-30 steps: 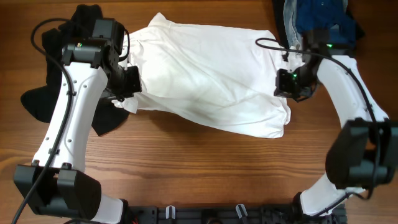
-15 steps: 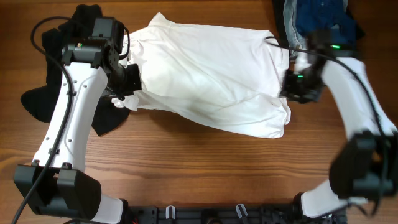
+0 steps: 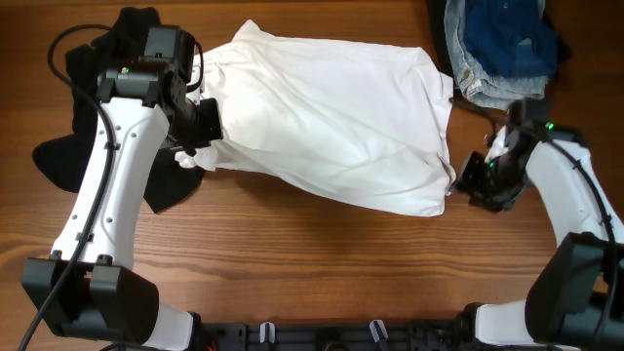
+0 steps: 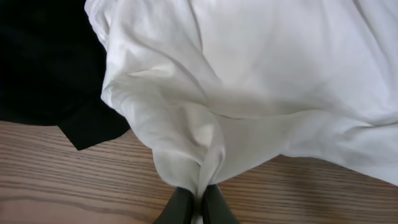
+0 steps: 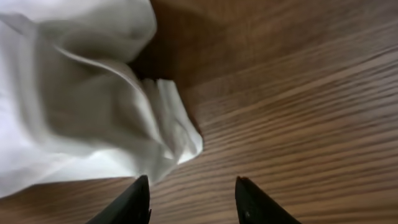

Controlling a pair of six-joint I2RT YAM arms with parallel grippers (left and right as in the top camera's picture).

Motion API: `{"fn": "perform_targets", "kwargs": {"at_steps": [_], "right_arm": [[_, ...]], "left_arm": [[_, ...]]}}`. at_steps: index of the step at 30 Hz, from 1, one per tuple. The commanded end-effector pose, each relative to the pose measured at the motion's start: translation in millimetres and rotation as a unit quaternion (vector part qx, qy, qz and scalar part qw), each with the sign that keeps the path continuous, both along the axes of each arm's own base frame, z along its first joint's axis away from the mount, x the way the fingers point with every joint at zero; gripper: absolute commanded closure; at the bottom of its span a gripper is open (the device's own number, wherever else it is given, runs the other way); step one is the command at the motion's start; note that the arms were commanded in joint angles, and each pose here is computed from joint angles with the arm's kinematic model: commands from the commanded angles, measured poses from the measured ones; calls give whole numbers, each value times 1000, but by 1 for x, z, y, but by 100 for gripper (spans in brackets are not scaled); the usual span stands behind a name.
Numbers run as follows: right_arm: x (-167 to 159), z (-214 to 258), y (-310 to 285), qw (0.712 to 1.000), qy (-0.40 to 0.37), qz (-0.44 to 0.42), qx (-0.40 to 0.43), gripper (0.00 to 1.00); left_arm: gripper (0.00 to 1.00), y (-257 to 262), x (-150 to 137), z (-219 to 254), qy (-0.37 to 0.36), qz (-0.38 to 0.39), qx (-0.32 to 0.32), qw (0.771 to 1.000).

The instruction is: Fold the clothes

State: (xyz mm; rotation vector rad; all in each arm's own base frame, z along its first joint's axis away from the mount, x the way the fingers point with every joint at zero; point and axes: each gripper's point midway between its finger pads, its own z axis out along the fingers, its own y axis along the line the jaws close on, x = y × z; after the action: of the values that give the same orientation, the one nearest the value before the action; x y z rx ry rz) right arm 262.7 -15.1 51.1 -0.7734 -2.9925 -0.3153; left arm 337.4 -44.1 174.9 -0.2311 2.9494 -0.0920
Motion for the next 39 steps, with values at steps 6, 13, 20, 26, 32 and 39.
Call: {"fn": "perform_targets", "kwargs": {"at_steps": [6, 13, 20, 26, 32, 39], "right_arm": [[-6, -38, 4, 1000, -16, -16, 3, 73], [13, -48, 11, 997, -72, -9, 23, 76], [28, -49, 30, 994, -105, 31, 29, 74], [33, -62, 54, 992, -104, 72, 32, 61], [20, -88, 61, 994, -59, 81, 35, 61], [2, -88, 55, 997, -17, 72, 25, 96]], "left_arm": [[96, -1, -2, 3, -4, 4, -5, 1000], [96, -1, -2, 3, -4, 5, -5, 1000], [96, -1, -2, 3, -4, 4, -5, 1000], [96, -1, -2, 3, -4, 4, -5, 1000], [96, 0, -3, 3, -3, 5, -5, 1000], [96, -1, -3, 3, -2, 4, -5, 1000]]}}
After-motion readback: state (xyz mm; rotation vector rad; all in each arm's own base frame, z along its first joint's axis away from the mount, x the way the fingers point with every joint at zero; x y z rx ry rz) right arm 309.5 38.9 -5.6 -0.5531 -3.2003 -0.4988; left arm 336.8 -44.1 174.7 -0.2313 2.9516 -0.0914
